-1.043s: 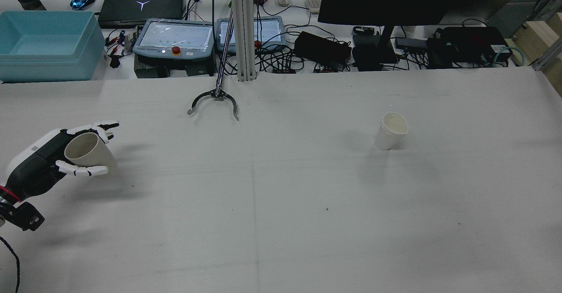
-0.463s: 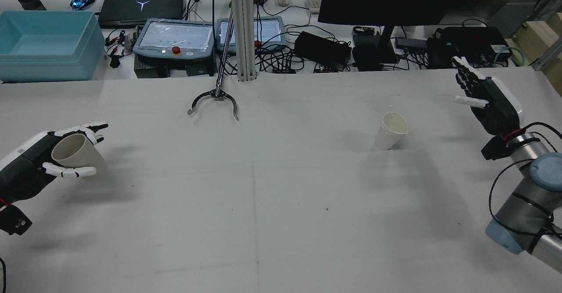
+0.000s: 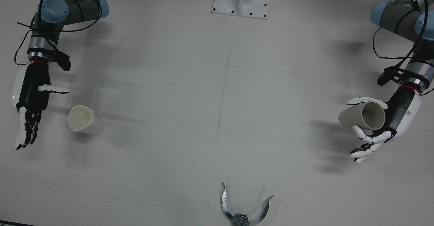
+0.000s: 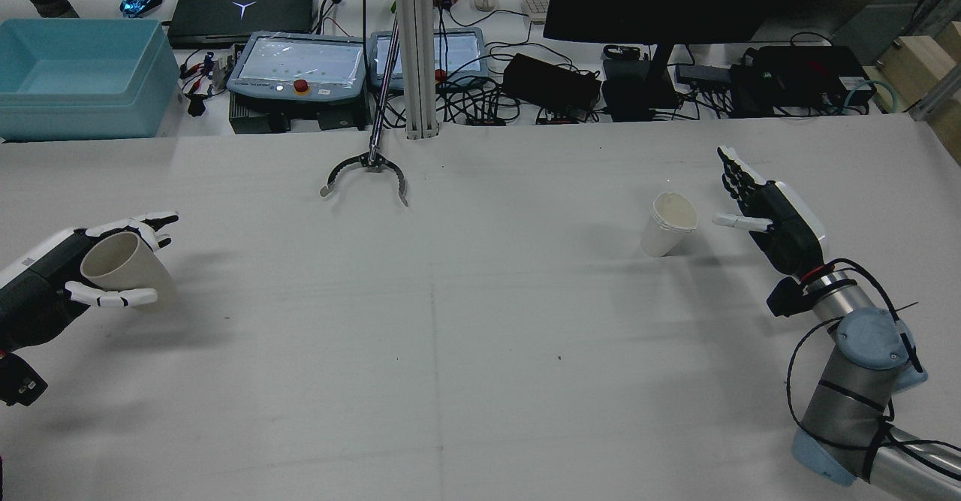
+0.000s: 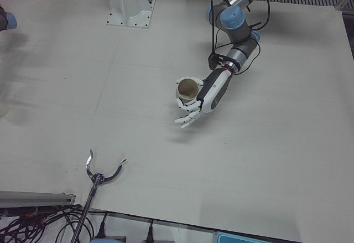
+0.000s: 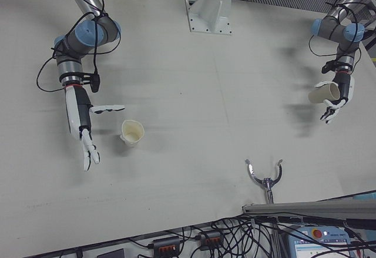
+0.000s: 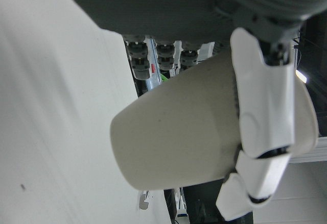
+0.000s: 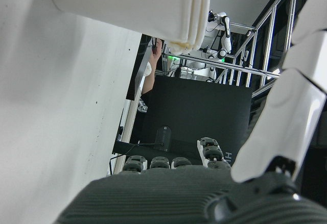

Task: Pour water
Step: 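Reach the right hand to the other beige cup and grasp it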

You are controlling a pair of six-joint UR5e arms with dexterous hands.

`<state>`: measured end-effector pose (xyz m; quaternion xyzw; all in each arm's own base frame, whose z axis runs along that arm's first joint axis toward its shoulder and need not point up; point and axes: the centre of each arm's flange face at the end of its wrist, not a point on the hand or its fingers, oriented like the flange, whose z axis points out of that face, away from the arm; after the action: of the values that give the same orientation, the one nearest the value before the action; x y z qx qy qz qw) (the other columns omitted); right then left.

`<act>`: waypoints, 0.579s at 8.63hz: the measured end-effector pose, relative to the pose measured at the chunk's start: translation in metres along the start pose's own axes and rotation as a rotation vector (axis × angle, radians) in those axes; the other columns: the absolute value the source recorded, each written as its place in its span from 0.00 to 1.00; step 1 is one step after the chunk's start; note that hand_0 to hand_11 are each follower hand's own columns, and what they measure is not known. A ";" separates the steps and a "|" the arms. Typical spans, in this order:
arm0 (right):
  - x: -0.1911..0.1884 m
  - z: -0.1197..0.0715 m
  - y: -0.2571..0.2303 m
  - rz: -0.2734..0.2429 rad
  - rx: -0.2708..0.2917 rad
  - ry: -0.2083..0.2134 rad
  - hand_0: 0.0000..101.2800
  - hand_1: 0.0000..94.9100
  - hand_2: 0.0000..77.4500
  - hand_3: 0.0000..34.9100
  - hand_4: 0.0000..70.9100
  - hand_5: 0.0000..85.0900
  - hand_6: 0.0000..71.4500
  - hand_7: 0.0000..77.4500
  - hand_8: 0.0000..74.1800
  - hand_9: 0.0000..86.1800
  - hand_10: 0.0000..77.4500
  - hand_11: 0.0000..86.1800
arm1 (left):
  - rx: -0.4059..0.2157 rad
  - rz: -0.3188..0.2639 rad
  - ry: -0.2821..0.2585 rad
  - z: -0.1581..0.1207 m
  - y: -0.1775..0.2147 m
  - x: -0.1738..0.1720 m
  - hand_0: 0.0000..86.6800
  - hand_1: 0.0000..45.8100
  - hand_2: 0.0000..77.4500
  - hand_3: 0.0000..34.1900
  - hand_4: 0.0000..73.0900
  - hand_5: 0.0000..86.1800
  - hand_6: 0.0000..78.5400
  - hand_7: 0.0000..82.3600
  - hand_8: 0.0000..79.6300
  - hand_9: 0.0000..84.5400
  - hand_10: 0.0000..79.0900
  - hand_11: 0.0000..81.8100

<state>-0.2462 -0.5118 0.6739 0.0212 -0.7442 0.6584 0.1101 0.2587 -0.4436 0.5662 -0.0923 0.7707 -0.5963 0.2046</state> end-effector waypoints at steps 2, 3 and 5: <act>0.014 -0.001 0.001 -0.011 0.001 0.014 0.48 0.17 0.04 0.00 0.03 0.04 0.01 0.01 0.01 0.03 0.02 0.05 | 0.002 0.000 -0.003 -0.001 -0.001 -0.001 0.63 0.48 0.32 0.00 0.51 0.56 0.17 0.25 0.10 0.14 0.12 0.20; 0.023 0.006 0.004 -0.018 0.001 0.014 0.48 0.17 0.04 0.00 0.03 0.03 0.00 0.01 0.01 0.03 0.02 0.05 | 0.005 0.002 -0.004 -0.001 -0.003 -0.002 0.63 0.48 0.32 0.00 0.51 0.56 0.17 0.26 0.10 0.14 0.12 0.20; 0.043 0.018 0.013 -0.018 -0.005 0.019 0.48 0.17 0.09 0.00 0.07 0.05 0.01 0.01 0.01 0.03 0.02 0.06 | 0.009 0.003 -0.005 -0.001 -0.006 -0.002 0.62 0.48 0.32 0.00 0.50 0.56 0.17 0.26 0.10 0.14 0.12 0.21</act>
<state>-0.2933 -0.5229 0.6672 0.0211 -0.7445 0.6558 0.1231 0.2593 -0.4431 0.5723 -0.0914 0.7676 -0.5993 0.2078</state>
